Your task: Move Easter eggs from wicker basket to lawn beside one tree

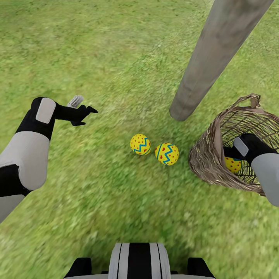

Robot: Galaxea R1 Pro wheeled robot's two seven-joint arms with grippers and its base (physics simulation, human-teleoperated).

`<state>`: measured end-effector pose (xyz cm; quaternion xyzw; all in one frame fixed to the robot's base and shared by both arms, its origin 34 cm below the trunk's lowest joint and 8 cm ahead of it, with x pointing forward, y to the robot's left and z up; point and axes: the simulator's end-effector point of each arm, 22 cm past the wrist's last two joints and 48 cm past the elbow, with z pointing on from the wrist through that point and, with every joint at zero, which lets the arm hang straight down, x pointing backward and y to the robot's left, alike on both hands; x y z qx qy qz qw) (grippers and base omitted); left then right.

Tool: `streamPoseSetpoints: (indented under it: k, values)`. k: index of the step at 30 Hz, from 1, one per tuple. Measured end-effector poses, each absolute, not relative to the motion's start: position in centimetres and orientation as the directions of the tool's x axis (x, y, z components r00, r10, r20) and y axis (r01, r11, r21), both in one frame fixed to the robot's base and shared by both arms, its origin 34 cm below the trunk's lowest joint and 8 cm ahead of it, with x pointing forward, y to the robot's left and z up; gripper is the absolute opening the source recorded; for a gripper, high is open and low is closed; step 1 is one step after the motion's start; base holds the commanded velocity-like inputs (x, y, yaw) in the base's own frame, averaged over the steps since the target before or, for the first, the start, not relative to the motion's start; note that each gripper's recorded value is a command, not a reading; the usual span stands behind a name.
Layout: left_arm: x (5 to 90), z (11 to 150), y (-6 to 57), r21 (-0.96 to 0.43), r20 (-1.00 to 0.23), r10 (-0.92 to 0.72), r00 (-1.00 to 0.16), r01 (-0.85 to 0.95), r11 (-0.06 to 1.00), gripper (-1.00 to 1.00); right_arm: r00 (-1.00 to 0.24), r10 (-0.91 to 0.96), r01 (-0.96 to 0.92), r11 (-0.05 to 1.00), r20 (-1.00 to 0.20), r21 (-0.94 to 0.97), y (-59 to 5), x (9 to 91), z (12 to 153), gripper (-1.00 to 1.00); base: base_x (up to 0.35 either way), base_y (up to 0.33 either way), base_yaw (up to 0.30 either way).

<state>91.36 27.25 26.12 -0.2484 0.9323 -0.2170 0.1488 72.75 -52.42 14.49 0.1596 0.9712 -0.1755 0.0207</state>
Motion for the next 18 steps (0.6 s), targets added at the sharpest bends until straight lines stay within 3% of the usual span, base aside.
streamPoseSetpoints:
  k: [18]
  values:
    - [91.11, 25.79, 27.02, -0.478, -0.159, -0.527, -0.835, -0.402, 0.781, 1.00, -0.948, 0.304, 0.318, 0.887, -0.097, -0.333, -52.44, 72.75, 14.49, -1.00, 0.000, 0.000, 0.000]
